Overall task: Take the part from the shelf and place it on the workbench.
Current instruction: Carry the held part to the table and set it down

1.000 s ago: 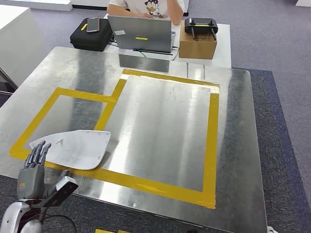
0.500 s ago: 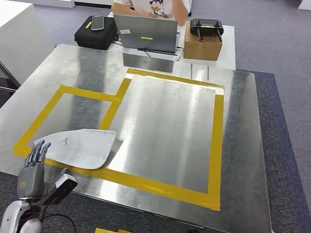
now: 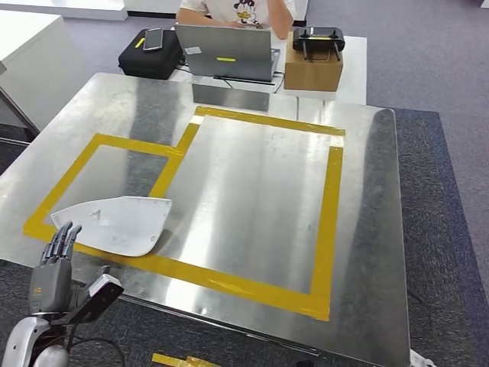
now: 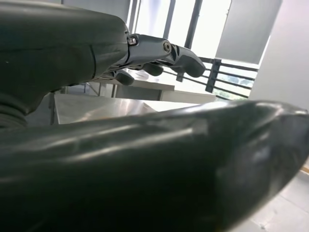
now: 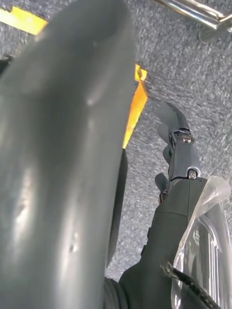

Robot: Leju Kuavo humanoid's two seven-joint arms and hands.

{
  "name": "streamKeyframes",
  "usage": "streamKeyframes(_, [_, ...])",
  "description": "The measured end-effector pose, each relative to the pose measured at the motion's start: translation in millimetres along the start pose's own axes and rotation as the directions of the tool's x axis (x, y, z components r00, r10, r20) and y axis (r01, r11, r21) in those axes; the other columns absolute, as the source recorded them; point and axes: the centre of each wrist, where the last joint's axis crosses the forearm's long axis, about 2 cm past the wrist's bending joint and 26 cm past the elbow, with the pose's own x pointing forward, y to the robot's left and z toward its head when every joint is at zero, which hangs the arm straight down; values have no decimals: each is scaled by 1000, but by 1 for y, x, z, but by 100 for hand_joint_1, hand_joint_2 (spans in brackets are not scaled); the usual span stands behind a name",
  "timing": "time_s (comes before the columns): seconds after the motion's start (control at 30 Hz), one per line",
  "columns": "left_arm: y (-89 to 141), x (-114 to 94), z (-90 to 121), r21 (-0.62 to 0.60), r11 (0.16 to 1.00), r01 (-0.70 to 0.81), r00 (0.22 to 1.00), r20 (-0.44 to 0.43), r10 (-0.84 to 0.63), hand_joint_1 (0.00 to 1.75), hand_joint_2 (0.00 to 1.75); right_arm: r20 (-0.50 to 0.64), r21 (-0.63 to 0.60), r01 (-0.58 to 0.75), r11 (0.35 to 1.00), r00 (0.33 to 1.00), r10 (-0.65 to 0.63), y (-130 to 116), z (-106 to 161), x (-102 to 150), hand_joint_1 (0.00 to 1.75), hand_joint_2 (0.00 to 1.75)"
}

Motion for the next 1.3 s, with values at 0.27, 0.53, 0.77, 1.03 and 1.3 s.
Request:
streamKeyframes(0.27, [1,-1,-1,2,1000,2,1000,-6,-2,0,0,-2,-1,3,1000,1000,-3,0,0,0,0,0])
streamKeyframes(0.53, [2,0,-2,2,1000,2,1000,-13,-2,0,0,-9,-2,3,1000,1000,-3,0,0,0,0,0])
streamKeyframes(0.77, [1,0,-1,-1,1000,1,1000,-17,-1,0,0,-9,-2,5,1000,1000,-5,-1,-1,1,0,0])
streamKeyframes(1.03, [1,1,1,-6,1000,-6,999,-32,6,0,0,-22,7,26,1000,999,-26,0,0,1,0,0])
streamKeyframes(1.3, [-1,0,5,-15,1000,-13,999,-47,12,0,0,-31,11,35,999,999,-34,0,0,0,0,0])
